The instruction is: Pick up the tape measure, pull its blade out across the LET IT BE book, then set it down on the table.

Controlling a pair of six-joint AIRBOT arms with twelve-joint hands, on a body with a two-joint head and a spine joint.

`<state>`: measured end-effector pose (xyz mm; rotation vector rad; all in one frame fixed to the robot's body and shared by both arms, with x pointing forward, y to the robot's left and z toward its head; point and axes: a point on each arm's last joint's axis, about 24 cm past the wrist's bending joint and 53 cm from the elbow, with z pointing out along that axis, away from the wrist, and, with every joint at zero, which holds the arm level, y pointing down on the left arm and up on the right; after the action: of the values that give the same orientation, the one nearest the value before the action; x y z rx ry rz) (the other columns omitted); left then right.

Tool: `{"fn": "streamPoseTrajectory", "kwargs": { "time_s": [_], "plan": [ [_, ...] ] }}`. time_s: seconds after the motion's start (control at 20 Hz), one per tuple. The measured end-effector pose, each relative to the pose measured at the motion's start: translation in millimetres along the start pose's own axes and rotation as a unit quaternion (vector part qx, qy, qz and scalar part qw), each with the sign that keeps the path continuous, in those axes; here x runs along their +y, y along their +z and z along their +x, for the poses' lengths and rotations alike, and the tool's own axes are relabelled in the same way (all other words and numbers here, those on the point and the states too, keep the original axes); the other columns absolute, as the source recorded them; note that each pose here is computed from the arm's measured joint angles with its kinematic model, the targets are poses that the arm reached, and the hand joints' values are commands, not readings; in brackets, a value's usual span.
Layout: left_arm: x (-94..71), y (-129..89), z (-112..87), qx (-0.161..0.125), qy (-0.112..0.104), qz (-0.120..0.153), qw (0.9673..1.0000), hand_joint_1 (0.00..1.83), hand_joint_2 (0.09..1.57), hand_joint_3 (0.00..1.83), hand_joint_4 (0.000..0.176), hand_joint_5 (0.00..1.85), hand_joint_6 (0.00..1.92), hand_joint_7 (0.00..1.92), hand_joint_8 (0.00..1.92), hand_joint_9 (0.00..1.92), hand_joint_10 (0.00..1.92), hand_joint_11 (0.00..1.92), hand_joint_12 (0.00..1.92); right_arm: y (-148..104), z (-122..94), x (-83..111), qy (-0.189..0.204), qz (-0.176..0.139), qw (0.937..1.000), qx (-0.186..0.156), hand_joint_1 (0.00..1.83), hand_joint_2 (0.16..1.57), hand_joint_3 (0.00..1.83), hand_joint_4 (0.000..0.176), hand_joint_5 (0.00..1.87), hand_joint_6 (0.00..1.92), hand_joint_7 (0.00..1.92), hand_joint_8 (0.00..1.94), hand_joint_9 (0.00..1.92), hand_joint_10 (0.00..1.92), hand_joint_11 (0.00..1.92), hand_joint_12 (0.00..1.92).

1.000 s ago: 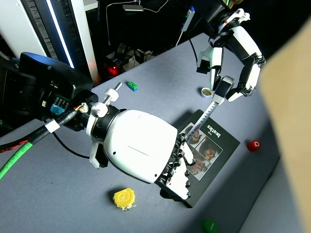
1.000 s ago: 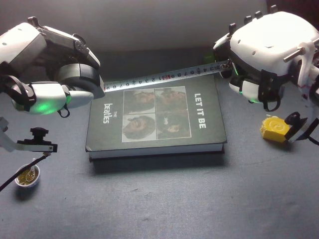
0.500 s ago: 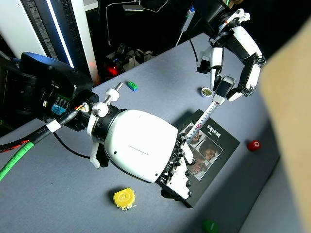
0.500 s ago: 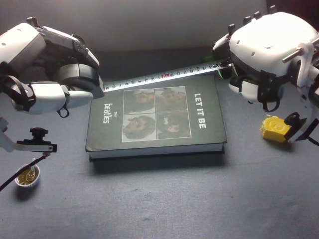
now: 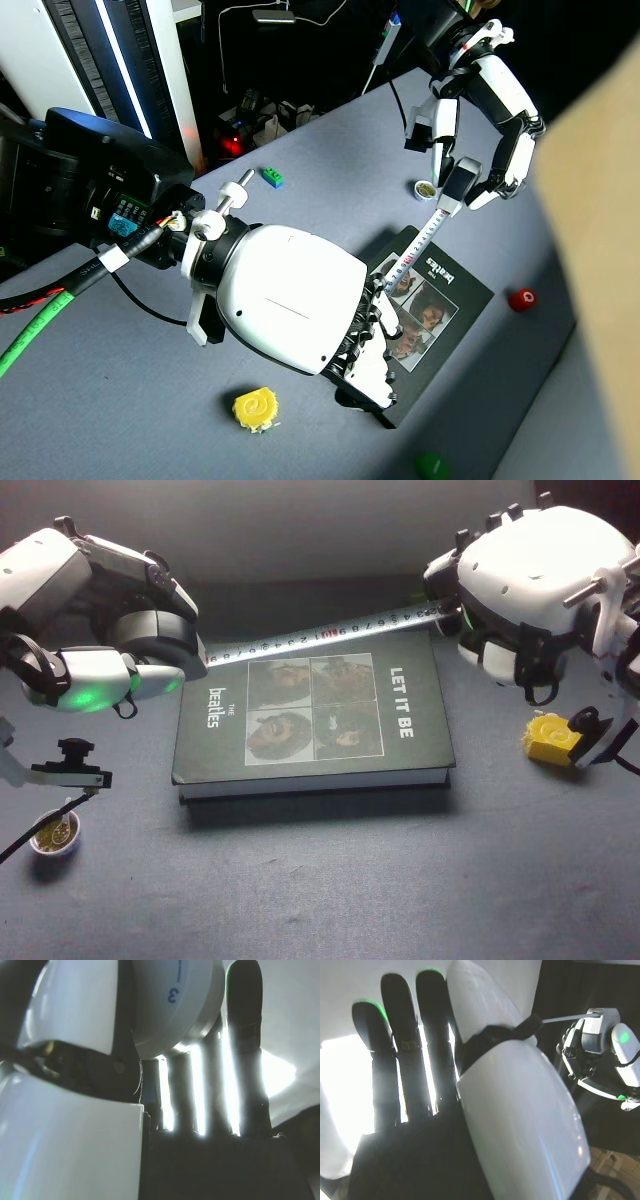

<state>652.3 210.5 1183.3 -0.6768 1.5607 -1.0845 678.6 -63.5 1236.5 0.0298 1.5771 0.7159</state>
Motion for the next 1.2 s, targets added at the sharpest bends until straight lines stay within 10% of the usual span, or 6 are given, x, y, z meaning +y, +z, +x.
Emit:
{"fn": "streamPoseTrajectory", "kwargs": {
  "time_s": [0.25, 1.2],
  "plan": [
    [-1.8, 0.9, -0.5, 0.003, 0.011, 0.005, 0.9999, 1.39, 1.07, 0.00, 0.000, 1.07, 0.65, 1.12, 0.82, 0.93, 1.19, 0.87, 1.03, -0.1, 3.9, 0.8, 0.000, -0.001, 1.0000, 0.004, 1.00, 1.18, 0.00, 0.000, 0.59, 0.07, 0.68, 0.07, 0.48, 0.36, 0.10, 1.29],
    [1.0, 0.1, -1.6, 0.014, 0.024, 0.005, 0.9996, 1.39, 1.07, 0.00, 0.000, 1.06, 0.67, 1.13, 0.80, 0.93, 1.19, 0.87, 1.08, -2.2, -3.2, 6.6, 0.006, 0.002, 1.0000, -0.006, 0.99, 1.16, 0.00, 0.000, 0.65, 0.03, 0.74, 0.03, 0.57, 0.29, 0.16, 1.30]
  ]
}}
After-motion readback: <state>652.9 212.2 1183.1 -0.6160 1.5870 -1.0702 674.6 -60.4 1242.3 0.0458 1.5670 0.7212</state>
